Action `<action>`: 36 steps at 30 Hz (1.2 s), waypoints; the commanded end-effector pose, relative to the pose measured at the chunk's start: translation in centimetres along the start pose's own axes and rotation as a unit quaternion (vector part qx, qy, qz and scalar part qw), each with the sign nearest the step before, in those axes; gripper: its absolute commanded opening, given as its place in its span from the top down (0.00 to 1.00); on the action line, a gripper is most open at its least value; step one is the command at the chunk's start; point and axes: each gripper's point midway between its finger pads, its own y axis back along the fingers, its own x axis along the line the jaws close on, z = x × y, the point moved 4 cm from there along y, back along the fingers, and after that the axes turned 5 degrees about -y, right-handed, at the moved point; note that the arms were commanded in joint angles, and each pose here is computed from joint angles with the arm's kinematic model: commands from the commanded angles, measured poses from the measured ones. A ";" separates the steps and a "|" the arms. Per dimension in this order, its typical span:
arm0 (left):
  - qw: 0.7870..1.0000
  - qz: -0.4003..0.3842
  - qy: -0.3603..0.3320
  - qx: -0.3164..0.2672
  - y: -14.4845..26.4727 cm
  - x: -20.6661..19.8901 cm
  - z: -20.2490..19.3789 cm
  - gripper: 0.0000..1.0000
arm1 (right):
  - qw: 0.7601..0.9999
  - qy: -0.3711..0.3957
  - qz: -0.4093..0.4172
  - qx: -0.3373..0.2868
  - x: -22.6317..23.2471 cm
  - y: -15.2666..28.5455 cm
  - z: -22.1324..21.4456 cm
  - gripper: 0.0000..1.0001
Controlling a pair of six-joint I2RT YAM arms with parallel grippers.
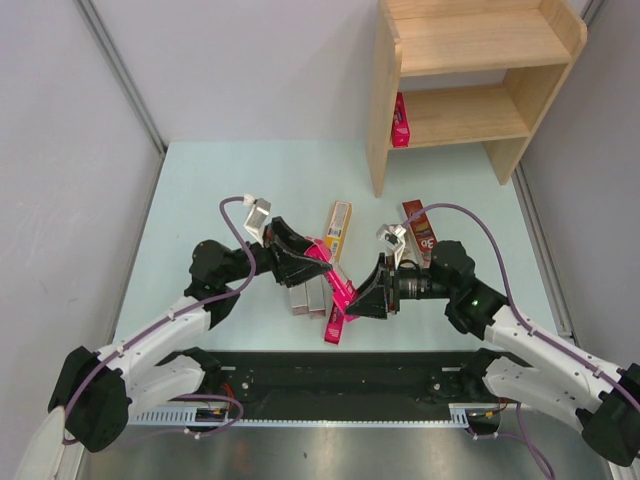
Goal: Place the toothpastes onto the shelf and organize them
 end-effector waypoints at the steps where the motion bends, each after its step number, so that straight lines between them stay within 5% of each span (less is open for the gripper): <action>1: 0.999 -0.034 -0.028 -0.022 -0.1 -1.5 1.4 0.46 | 1.000 0.008 0.001 -0.003 0.0 -0.2 0.3 0.64; 7: 0.999 -0.031 -0.024 -0.036 0.0 -1.6 1.8 0.50 | 1.000 -0.001 -0.028 -0.004 -1.0 -0.3 0.1 0.55; 9: 0.999 -0.027 -0.021 -0.040 0.0 -1.5 1.9 0.54 | 0.999 -0.002 -0.051 -0.012 -1.5 -0.1 0.2 0.43; 13: 0.999 -0.023 -0.013 -0.047 0.1 -1.2 2.1 0.56 | 0.998 -0.004 -0.064 -0.014 -1.8 -0.1 0.1 0.33; 30: 0.995 -0.052 0.018 -0.078 0.8 -1.0 2.7 0.61 | 0.994 0.027 -0.086 -0.070 -0.5 1.2 1.4 0.35; 36: 0.996 -0.046 0.017 -0.077 0.8 -0.8 2.7 0.60 | 0.996 0.024 -0.067 -0.049 -0.2 0.6 0.7 0.44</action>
